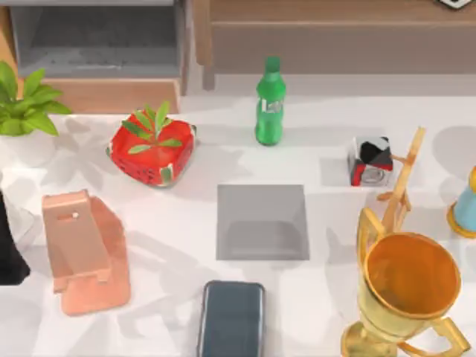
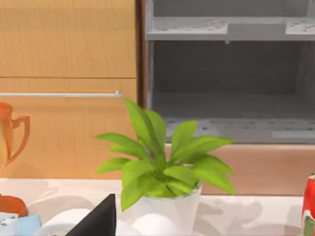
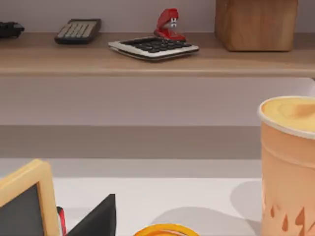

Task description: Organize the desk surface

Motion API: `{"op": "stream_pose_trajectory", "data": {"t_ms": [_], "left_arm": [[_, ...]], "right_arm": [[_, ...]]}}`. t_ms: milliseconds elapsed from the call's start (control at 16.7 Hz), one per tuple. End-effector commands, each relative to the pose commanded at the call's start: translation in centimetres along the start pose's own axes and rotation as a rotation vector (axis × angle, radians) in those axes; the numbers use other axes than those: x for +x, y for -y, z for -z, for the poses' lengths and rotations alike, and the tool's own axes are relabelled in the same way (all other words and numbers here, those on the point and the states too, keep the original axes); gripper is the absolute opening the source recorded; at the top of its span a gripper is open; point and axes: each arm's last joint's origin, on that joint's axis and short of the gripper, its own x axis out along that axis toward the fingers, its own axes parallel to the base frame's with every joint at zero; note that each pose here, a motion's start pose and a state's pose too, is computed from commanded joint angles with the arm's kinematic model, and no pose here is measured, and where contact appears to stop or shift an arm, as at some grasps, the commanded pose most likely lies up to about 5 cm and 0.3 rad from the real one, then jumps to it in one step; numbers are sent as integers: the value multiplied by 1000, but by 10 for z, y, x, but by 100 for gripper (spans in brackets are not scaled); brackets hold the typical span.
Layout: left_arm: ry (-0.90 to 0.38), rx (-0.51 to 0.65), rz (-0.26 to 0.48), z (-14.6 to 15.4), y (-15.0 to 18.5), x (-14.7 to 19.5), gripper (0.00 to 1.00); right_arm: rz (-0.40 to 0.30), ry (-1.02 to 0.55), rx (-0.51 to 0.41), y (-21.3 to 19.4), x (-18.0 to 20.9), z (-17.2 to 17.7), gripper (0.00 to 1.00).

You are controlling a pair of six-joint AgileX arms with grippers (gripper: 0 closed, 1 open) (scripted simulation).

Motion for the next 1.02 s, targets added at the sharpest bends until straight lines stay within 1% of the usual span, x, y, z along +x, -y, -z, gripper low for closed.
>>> {"op": "stream_pose_trajectory", "data": {"t_ms": [120, 240, 420, 600, 780, 900, 1020], "left_arm": [[-1, 0, -1, 0, 0, 0, 100], [-39, 11, -16, -4, -2, 0, 100], [-186, 42, -68, -15, -8, 4, 100], [-431, 69, -132, -29, -19, 14, 100], [-728, 69, -182, -40, -36, 32, 100], [-933, 47, -199, -43, -51, 46, 100], [-1127, 10, -202, -43, -68, 60, 100]], "right_arm": [[0, 0, 0, 0, 0, 0, 100], [0, 0, 0, 0, 0, 0, 100], [0, 0, 0, 0, 0, 0, 100], [0, 0, 0, 0, 0, 0, 100], [0, 0, 0, 0, 0, 0, 100], [0, 0, 0, 0, 0, 0, 100], [0, 0, 0, 0, 0, 0, 100]]}}
